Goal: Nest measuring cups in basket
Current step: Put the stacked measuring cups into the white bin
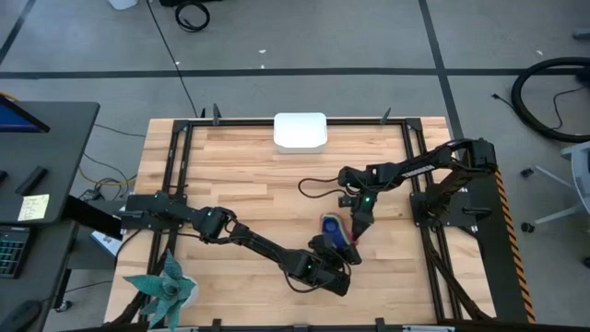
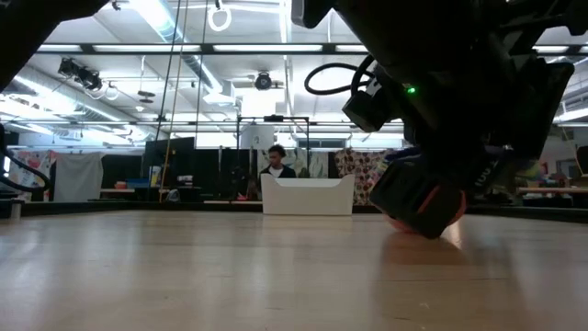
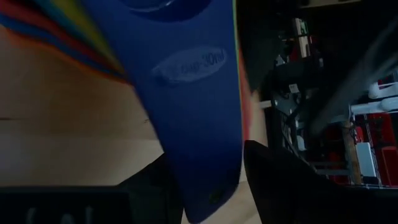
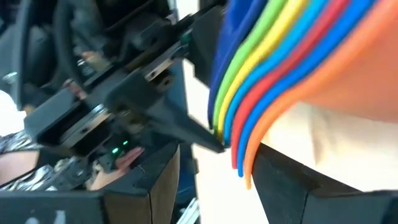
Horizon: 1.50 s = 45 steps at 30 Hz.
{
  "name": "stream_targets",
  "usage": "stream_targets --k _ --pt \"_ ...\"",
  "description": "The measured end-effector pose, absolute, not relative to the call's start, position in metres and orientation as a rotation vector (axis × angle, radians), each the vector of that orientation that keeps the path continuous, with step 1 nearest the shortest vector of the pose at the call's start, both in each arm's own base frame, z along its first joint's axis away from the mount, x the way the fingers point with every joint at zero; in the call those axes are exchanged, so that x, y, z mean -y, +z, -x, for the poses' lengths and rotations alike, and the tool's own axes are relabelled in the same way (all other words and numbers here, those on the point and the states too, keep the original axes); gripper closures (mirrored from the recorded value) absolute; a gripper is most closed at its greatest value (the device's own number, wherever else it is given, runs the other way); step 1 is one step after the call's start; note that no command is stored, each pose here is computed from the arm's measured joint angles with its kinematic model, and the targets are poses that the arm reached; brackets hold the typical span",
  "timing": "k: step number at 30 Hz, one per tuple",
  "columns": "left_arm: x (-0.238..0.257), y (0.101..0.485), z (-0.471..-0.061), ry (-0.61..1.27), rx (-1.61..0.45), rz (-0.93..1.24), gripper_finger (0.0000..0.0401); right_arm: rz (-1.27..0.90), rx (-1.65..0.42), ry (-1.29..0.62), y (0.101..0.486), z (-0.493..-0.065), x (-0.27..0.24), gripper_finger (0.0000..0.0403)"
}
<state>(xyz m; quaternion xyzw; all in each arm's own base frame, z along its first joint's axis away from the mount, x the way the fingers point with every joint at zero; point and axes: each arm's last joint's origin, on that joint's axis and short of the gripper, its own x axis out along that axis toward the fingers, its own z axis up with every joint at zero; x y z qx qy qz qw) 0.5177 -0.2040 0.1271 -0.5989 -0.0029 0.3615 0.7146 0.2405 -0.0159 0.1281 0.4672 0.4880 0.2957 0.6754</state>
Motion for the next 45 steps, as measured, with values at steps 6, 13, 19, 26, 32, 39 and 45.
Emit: stream_targets --k 6,13,19,26,32,39,45 --pt "0.204 0.127 -0.518 0.8 0.008 1.327 0.0245 -0.998 -1.11 0.541 0.125 -0.241 0.017 0.0206" --pt "0.204 0.127 -0.518 0.8 0.006 1.326 0.0245 -0.957 -1.112 0.46 0.123 -0.242 0.019 0.0206" --pt "0.204 0.125 -0.516 0.815 -0.01 1.303 0.0245 -0.951 -1.11 0.465 0.123 -0.242 0.019 0.0205" --pt "0.203 0.122 -0.513 0.844 -0.038 1.266 0.0245 -0.941 -1.107 0.471 0.123 -0.242 0.019 0.0206" --pt "0.207 0.123 -0.511 0.843 -0.029 1.256 0.0245 -0.927 -1.102 0.479 0.123 -0.242 0.019 0.0208" --pt "0.217 0.128 -0.507 0.819 -0.038 1.24 0.0245 -0.926 -1.101 0.479 0.123 -0.242 0.019 0.0208" --pt "0.221 0.129 -0.504 0.826 -0.012 1.204 0.0245 -0.926 -1.101 0.479 0.123 -0.242 0.019 0.0208"
